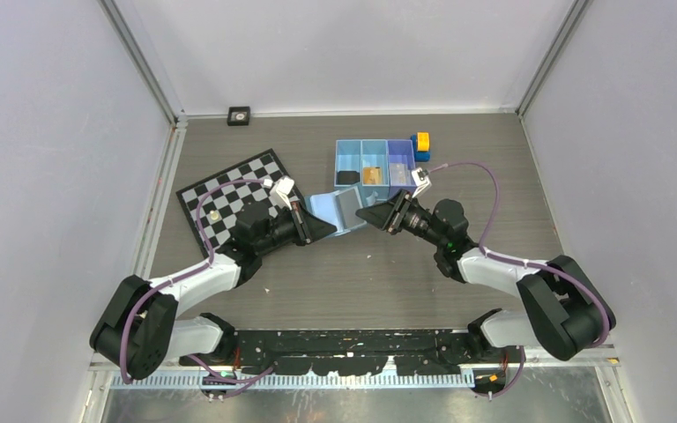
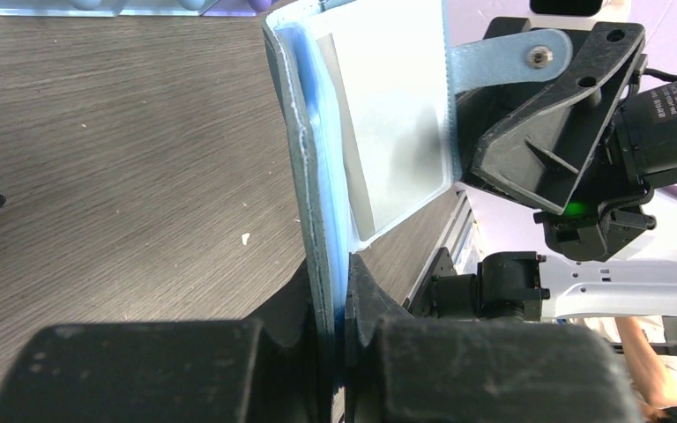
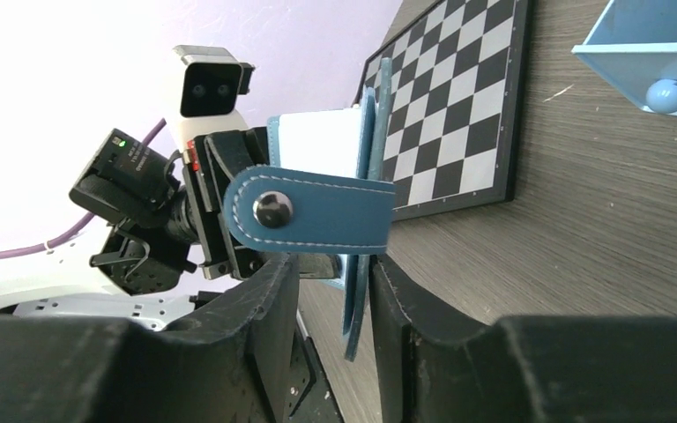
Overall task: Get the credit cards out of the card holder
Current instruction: Remove the credit card from the card holder.
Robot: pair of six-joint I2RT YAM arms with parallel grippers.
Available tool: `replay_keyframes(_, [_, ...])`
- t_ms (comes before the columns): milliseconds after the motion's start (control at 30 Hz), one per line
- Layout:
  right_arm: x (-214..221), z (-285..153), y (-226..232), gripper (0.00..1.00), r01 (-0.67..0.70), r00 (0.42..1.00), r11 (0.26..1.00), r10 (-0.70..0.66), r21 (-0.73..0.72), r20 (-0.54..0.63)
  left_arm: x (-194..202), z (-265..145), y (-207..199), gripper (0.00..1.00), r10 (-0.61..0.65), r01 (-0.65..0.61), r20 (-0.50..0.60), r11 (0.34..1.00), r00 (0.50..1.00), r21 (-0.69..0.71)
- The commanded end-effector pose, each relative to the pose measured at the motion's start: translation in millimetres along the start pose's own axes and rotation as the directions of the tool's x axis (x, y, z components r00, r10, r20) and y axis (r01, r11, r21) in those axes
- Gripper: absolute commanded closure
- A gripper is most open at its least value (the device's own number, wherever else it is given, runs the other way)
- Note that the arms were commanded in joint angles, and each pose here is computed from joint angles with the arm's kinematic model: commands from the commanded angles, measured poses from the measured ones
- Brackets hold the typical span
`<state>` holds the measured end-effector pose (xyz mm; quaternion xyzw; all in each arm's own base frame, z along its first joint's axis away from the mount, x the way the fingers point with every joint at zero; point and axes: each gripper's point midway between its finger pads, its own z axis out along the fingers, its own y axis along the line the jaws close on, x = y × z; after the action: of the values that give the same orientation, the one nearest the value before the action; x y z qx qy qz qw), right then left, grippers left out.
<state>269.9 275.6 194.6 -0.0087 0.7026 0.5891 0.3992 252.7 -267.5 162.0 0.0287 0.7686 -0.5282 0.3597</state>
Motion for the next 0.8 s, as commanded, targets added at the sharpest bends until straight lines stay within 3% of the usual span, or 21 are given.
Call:
replay_keyframes(0, [-17.3, -2.7, 26.9, 0.61, 0.060, 0.996, 0.996, -0.055, -0.072, 0.068, -11.7, 2.7, -12.0, 1.00, 0.044, -0.045, 0.031, 0.998, 0.999, 0.036])
replay_keyframes(200, [-22.8, -8.0, 28.8, 0.63, 0.069, 0.992, 0.996, -0.062, -0.065, 0.108, -11.6, 2.9, -11.4, 1.00, 0.043, -0.044, 0.030, 0.998, 0.999, 0.034])
replay_keyframes(300, [-26.0, -10.9, 23.7, 0.78, 0.079, 0.989, 0.997, -0.076, -0.017, 0.123, -11.7, 2.8, -11.8, 1.00, 0.043, -0.044, 0.030, 0.998, 0.999, 0.035])
replay_keyframes(367, [-26.5, -11.1, 21.0, 0.80, 0.084, 0.989, 0.996, -0.084, 0.004, 0.119, -11.5, 2.8, -11.7, 1.00, 0.043, -0.044, 0.029, 0.998, 0.999, 0.035])
replay_keyframes(767, [-12.2, 4.3, 10.9, 0.81, 0.089, 0.996, 0.995, -0.090, 0.043, 0.021, -11.5, 2.5, -12.4, 1.00, 0.045, -0.046, 0.030, 0.998, 0.999, 0.038])
